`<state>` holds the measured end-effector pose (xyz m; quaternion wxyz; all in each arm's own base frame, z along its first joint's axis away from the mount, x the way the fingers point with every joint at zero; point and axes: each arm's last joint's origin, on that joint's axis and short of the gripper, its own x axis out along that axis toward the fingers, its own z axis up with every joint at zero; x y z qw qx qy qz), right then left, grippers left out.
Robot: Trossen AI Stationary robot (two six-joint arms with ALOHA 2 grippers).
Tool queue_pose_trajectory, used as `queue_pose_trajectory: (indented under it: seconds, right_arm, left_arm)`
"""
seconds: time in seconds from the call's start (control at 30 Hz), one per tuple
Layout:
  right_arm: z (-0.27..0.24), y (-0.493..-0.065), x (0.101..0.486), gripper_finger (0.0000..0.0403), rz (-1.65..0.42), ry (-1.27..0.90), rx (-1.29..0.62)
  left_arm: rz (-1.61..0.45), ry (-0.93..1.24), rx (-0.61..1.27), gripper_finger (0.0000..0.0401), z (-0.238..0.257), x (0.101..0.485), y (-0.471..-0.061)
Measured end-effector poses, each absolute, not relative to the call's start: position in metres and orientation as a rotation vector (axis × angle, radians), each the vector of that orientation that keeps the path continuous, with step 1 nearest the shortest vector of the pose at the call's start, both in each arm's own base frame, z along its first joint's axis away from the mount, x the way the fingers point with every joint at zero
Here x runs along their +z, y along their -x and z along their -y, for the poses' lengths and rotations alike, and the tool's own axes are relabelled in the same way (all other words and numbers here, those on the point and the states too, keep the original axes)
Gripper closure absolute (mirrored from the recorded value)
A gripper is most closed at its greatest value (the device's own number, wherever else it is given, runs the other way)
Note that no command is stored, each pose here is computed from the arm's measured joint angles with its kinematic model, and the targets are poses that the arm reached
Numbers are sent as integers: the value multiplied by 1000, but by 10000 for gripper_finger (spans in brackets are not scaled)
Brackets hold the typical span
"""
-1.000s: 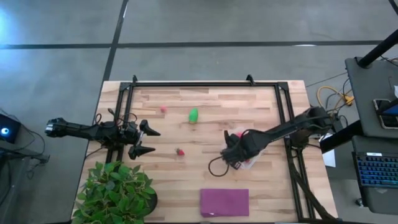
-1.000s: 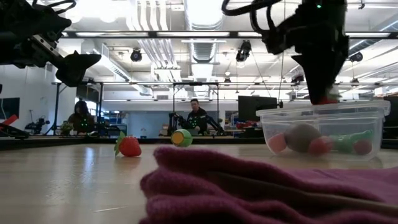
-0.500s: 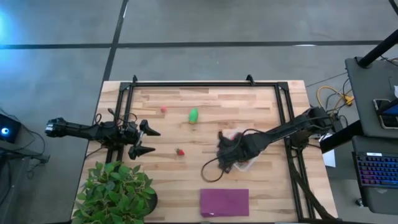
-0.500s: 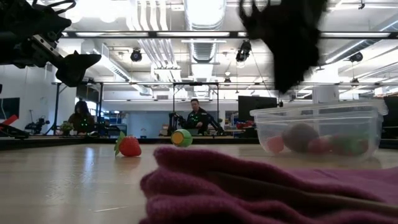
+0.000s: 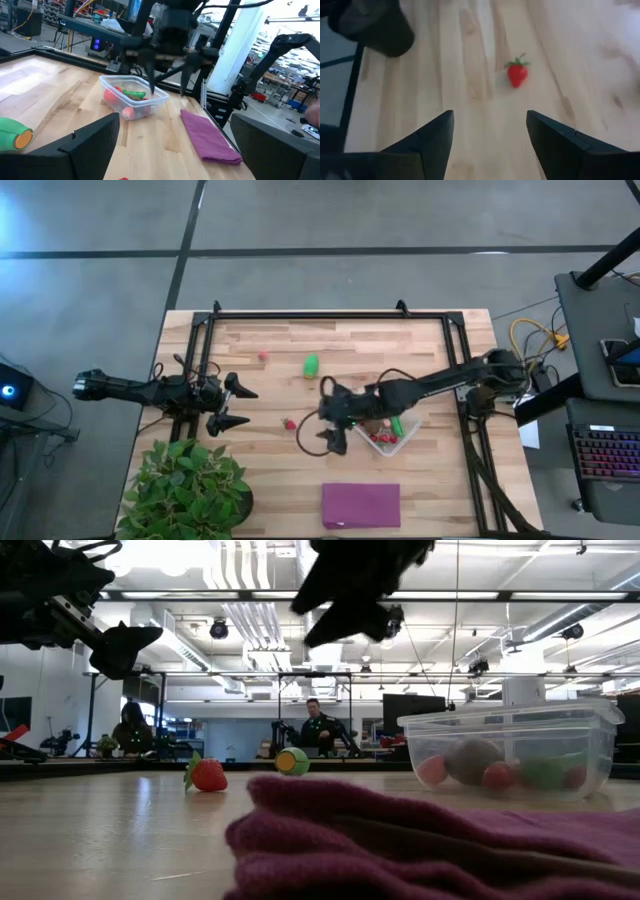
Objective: Pick and placing Produce into tupperware
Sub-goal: Put the red strawberry into the transparent bin
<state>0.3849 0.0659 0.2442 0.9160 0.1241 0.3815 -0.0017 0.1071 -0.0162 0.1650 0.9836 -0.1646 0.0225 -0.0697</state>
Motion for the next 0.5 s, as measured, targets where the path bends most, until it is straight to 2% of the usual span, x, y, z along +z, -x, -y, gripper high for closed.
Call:
queue_pose_trajectory:
  seconds: [0.3,0.5]
  right_arm:
    - [-56,-433,191,163,-881,-261,65]
    - [-61,-474,172,164,-870,-212,92]
  left_arm:
    - [-46,331,-140,34,16,165,-107]
    - [-45,331,-140,34,16,165,-107]
